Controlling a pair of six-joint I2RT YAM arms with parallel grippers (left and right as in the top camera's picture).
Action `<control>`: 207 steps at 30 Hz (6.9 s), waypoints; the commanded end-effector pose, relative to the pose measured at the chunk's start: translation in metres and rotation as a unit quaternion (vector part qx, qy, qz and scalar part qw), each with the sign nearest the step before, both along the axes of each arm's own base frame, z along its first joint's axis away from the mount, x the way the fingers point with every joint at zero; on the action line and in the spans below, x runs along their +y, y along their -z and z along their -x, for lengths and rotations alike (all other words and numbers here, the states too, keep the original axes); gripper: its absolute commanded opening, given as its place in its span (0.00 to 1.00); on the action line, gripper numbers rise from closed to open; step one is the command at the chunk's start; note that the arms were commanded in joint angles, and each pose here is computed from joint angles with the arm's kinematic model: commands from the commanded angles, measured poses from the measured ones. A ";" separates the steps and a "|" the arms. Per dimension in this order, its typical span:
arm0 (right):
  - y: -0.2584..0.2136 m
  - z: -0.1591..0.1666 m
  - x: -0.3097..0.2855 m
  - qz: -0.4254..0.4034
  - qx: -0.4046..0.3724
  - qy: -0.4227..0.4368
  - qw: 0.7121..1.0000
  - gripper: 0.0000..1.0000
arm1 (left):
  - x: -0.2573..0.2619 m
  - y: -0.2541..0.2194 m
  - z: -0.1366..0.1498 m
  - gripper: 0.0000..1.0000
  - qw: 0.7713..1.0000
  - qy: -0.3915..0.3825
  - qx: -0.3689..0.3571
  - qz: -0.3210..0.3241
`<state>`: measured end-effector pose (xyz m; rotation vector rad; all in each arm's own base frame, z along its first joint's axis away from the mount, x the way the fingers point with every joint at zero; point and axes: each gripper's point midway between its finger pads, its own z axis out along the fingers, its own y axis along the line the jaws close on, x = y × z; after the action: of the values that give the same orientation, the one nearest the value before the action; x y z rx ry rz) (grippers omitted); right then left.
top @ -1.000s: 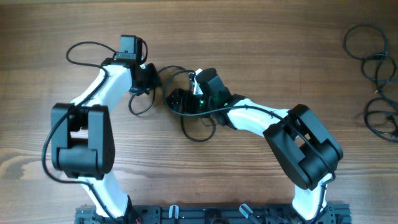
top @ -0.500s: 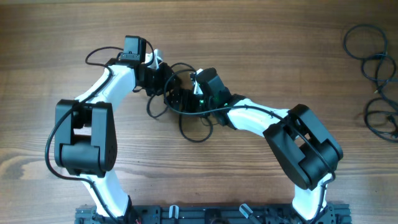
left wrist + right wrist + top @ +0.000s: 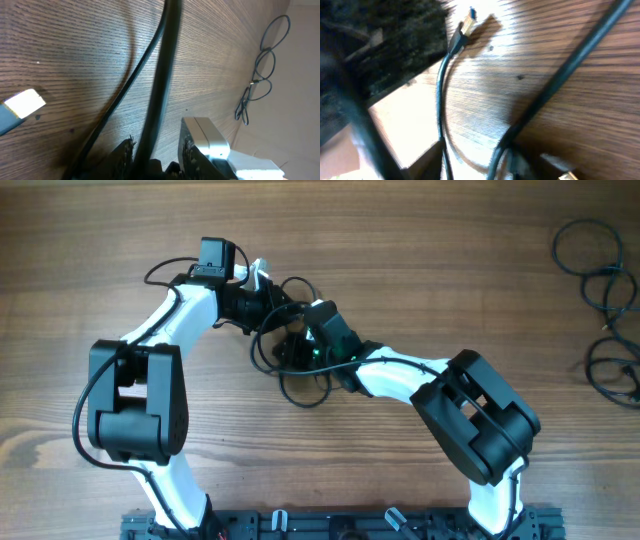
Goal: Untangle cables
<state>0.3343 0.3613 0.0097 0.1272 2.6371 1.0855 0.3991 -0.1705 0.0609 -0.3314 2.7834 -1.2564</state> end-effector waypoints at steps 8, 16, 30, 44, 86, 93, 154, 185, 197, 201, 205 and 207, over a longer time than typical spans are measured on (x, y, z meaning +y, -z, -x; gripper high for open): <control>0.030 0.008 -0.013 0.036 0.023 0.010 0.999 0.04 | 0.008 0.011 -0.004 0.41 0.999 -0.013 -0.003 -0.038; 0.033 0.008 -0.021 0.044 0.035 0.015 0.998 0.04 | 0.020 0.019 -0.009 0.54 0.997 -0.027 -0.008 -0.074; -0.025 0.003 -0.041 0.034 -0.012 -0.043 0.998 0.04 | 0.063 0.019 -0.021 1.00 0.994 -0.076 -0.003 -0.076; -0.176 0.000 -0.070 0.033 -0.167 -0.064 0.983 0.04 | 0.074 0.020 -0.022 1.00 0.993 -0.089 0.003 -0.076; -0.053 -0.064 -0.545 0.449 -0.013 0.220 0.866 0.04 | 0.074 0.020 -0.022 1.00 0.993 -0.089 0.002 -0.076; -0.029 -0.049 -0.585 0.489 0.032 0.252 0.834 0.05 | 0.074 0.020 -0.022 1.00 0.993 -0.090 0.002 -0.079; -0.012 -0.060 -0.302 0.204 -0.008 0.047 0.978 1.00 | 0.073 0.030 -0.028 1.00 0.981 0.005 -0.096 -0.170; -0.011 -0.063 -0.306 0.220 -0.014 0.052 0.974 1.00 | 0.089 0.050 -0.026 1.00 0.916 0.023 -0.110 -0.386; -0.011 -0.063 -0.306 0.220 -0.014 0.052 0.974 1.00 | 0.089 0.050 -0.026 1.00 0.916 0.023 -0.110 -0.386; -0.011 -0.063 -0.306 0.220 -0.015 0.052 0.974 1.00 | 0.089 0.050 -0.026 1.00 0.916 0.023 -0.110 -0.386; -0.011 -0.063 -0.306 0.220 -0.015 0.052 0.974 1.00 | 0.089 0.050 -0.026 1.00 0.916 0.023 -0.110 -0.386; -0.011 -0.063 -0.306 0.220 -0.015 0.052 0.974 1.00 | 0.089 0.050 -0.026 1.00 0.916 0.023 -0.110 -0.386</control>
<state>0.3971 0.0584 0.0150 0.1422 2.7524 0.4735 0.4252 -0.0848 0.0131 -0.0739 2.8069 -0.1356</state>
